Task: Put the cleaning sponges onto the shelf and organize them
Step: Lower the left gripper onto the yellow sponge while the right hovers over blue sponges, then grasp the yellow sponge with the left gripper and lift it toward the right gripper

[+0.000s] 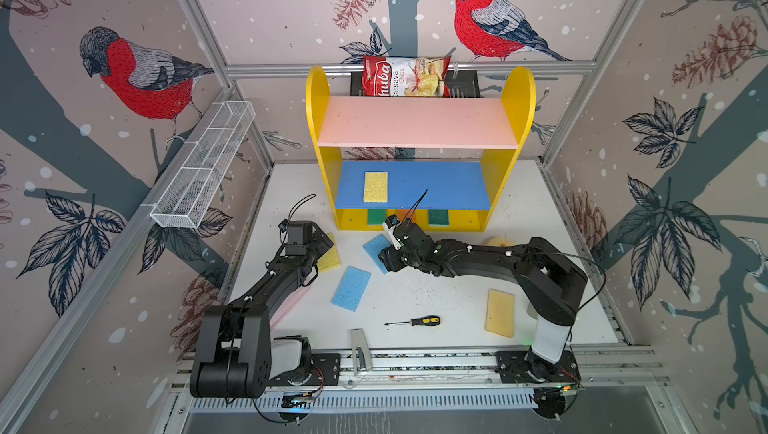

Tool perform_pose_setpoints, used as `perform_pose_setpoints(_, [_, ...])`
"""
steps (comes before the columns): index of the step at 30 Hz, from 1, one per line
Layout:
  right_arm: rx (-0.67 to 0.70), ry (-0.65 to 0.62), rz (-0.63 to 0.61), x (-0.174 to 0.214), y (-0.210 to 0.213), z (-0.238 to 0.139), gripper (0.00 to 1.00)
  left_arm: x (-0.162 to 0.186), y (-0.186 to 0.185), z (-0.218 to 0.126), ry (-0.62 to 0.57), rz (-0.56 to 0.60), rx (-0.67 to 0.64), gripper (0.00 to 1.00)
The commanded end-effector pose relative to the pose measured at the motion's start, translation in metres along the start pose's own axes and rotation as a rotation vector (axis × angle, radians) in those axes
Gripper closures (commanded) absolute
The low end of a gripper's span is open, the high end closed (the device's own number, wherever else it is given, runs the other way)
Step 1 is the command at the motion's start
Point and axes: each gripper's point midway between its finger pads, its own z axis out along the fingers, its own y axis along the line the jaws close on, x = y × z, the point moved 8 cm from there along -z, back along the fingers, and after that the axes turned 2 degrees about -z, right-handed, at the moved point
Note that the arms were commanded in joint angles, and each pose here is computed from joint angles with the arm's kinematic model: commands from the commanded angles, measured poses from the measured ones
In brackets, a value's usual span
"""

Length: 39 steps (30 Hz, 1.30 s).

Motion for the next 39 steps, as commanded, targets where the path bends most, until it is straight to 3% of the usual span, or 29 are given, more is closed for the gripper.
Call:
perform_pose_setpoints(1, [-0.027, 0.007, 0.040, 0.002, -0.004, 0.002, 0.34, 0.001, 0.000, 0.007, 0.027, -0.015, -0.014, 0.17])
perform_pose_setpoints(19, [-0.059, 0.031, 0.134, 0.007, -0.025, 0.004, 0.34, 0.026, 0.019, 0.030, 0.096, -0.064, -0.051, 0.21])
perform_pose_setpoints(24, [-0.079, 0.037, 0.153, 0.005, -0.027, 0.006, 0.34, 0.028, 0.020, 0.032, 0.105, -0.069, -0.043, 0.35])
perform_pose_setpoints(33, [-0.083, 0.025, 0.164, 0.004, -0.027, 0.002, 0.34, 0.025, 0.020, 0.029, 0.096, -0.049, -0.060, 0.73])
perform_pose_setpoints(39, [-0.090, 0.030, 0.176, 0.002, -0.026, 0.002, 0.34, 0.023, 0.018, 0.024, 0.102, -0.024, -0.066, 0.91])
